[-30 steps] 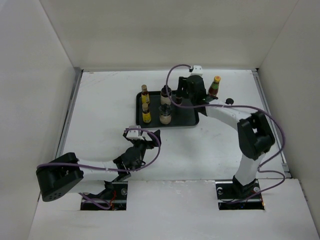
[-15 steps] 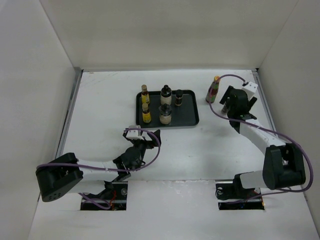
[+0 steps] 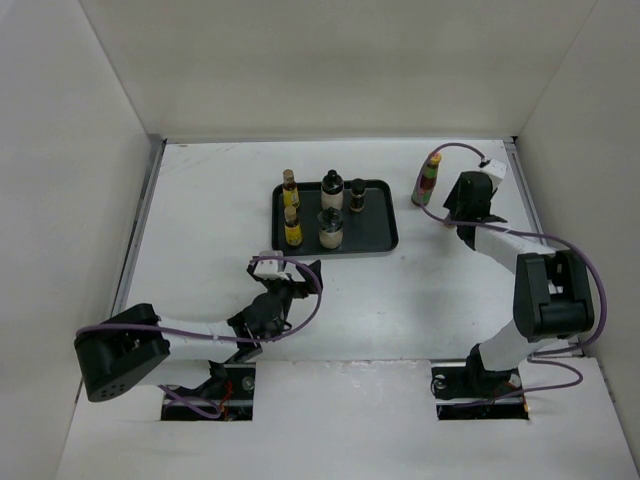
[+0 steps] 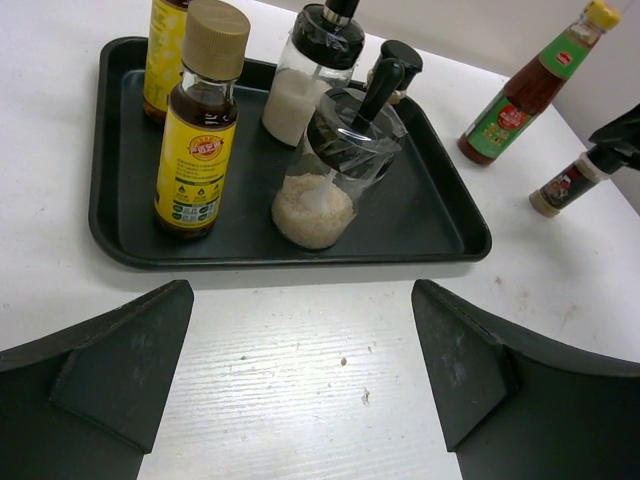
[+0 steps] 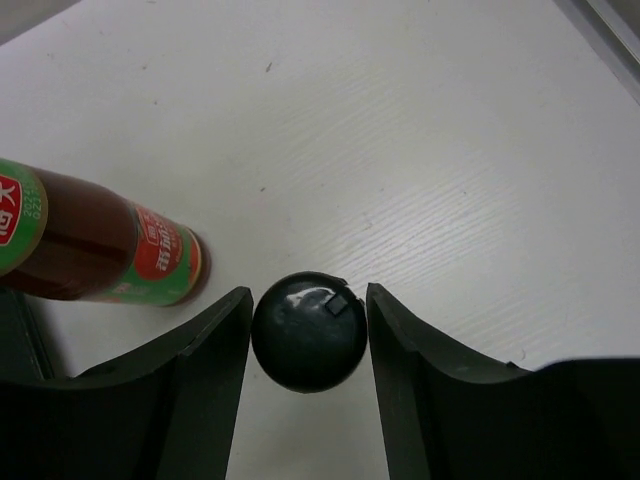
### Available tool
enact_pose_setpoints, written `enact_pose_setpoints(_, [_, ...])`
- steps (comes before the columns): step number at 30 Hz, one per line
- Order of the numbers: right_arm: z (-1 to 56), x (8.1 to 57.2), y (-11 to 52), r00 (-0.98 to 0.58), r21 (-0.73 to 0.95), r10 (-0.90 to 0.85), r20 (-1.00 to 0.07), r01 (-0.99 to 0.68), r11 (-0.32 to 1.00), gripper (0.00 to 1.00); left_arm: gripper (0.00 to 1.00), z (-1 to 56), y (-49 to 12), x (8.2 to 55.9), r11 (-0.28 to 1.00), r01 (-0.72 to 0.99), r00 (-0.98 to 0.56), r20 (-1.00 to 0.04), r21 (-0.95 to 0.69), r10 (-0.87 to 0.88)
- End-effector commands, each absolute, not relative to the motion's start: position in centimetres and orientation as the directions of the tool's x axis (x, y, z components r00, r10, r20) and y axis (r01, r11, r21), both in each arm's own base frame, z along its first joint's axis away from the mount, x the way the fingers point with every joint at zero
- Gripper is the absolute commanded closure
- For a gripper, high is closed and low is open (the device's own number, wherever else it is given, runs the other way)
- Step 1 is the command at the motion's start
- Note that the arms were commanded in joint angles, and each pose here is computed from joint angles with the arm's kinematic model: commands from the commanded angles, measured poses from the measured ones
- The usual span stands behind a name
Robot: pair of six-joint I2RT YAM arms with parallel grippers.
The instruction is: Organize the condiment bottles
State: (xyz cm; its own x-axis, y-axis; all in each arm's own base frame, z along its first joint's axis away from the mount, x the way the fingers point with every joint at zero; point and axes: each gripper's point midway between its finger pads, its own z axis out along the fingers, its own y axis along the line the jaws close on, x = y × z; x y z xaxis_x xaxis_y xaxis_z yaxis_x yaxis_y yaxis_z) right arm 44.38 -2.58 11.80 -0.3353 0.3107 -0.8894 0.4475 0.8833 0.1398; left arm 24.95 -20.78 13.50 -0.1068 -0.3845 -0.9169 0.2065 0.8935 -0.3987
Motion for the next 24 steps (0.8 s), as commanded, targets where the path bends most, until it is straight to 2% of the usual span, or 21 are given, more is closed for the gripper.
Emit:
enact_pose_setpoints(1, [14.8,46.8,-2.7,-0.235,0.196,0.316,-0.919,0.422,0.885,0.5,0.07,16.1,-21.9,25.4,0.851,0.234,-0.073,-0.881,-0.471,-0.467])
enact_pose_setpoints(3, [14.9,46.6,-2.5,-0.224,0.199,0.311,-0.924,0.415,0.888,0.58,0.07,16.0,-21.9,25.5,0.852,0.234,-0.076,-0.883,-0.468,-0.464])
enact_pose_setpoints(5, [15.6,46.3,-2.2,-0.207,0.208,0.312,-0.927,0.407,0.889,0.61,0.07,16.0,-21.9,25.6,0.853,0.231,-0.076,-0.883,-0.467,-0.463])
enact_pose_setpoints(14, [21.1,44.7,8.8,-0.181,0.25,0.278,-0.943,0.161,0.955,0.6,0.07,16.0,-22.1,25.5,0.852,0.235,-0.078,-0.883,-0.468,-0.464])
enact_pose_setpoints(19, [21.2,47.1,14.9,-0.216,0.257,0.258,-0.941,0.034,0.966,0.59,0.07,15.9,-22.1,25.5,0.852,0.236,-0.08,-0.883,-0.467,-0.462])
enact_pose_setpoints(24, [20.1,51.1,17.4,-0.232,0.228,0.222,-0.947,0.001,0.974,0.58,0.07,16.0,-22.1,25.4,0.85,0.239,-0.08,-0.882,-0.469,-0.464])
